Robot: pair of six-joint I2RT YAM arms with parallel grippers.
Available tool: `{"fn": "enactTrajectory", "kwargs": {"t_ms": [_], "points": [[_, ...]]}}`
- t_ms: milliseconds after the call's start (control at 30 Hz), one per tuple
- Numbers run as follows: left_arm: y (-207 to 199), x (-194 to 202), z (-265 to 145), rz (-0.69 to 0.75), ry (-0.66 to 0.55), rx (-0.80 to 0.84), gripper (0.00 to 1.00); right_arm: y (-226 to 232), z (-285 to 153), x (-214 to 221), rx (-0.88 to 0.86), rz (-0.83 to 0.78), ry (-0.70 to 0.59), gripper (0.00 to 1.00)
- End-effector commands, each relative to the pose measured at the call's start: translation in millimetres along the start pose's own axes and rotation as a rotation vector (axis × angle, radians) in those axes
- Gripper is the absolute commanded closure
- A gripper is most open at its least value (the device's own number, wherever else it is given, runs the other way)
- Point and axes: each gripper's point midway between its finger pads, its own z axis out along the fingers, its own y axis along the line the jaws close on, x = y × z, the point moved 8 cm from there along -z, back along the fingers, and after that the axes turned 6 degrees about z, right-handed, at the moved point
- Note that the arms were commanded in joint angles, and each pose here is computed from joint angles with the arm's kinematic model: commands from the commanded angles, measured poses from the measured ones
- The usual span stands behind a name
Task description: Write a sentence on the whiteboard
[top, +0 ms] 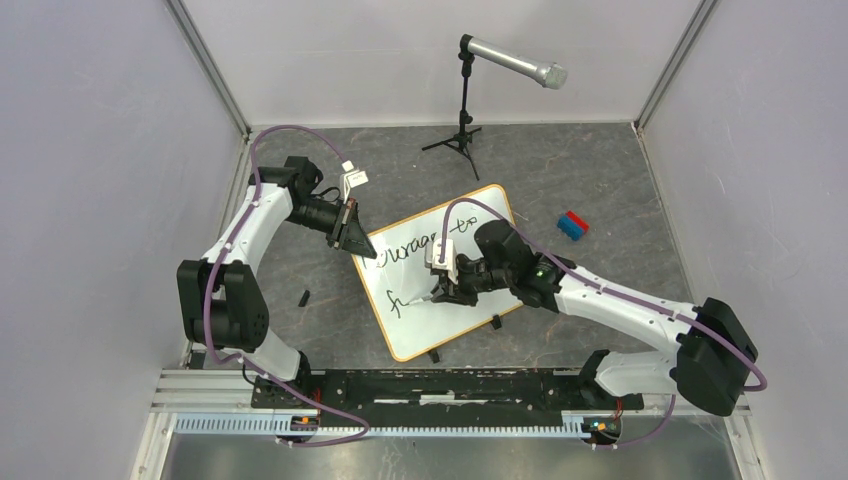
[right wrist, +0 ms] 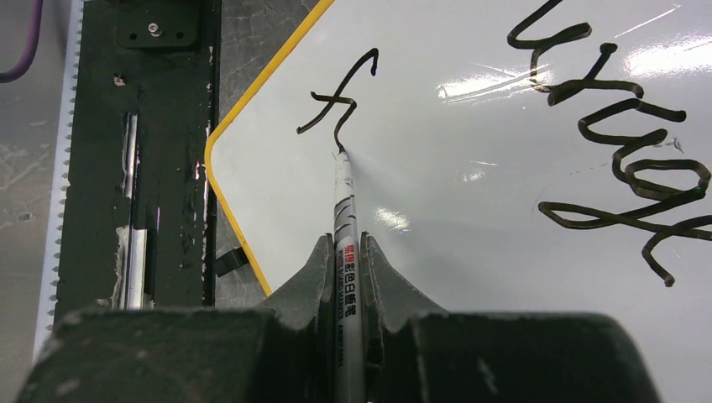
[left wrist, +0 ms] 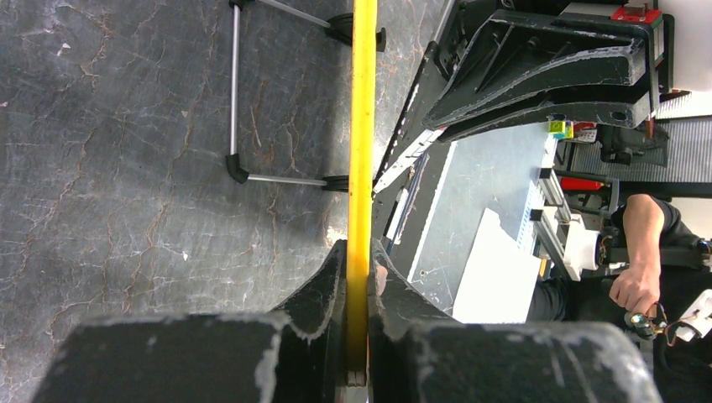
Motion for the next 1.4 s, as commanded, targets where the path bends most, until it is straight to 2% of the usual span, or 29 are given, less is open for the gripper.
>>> {"fn": "enactTrajectory", "kwargs": {"t_ms": [0,267,833,1367], "points": [[-2.6,-2.5,-9.3,0.068,0.017,-0.072,0.98,-12.2,-8.0,-21.5,0.077,-0.033,-0.046,1.00],[-2.3,-3.1,-9.5,0.068,0.015,-0.072,0.97,-14.9,-5.3,-33.5,0.071,-0.028,-0.071,1.00],[-2.3,-2.3,-9.5,0.069,0.018,-0.073,0.98,-4.6,9.3,-31.5,0.013,-0.023,-0.057,1.00],[-2.5,-2.2,-9.8,0.068,0.019,-0.076,0.97,-0.6,0.5,-37.2,-0.007,-0.041,-0.078,1.00]]}}
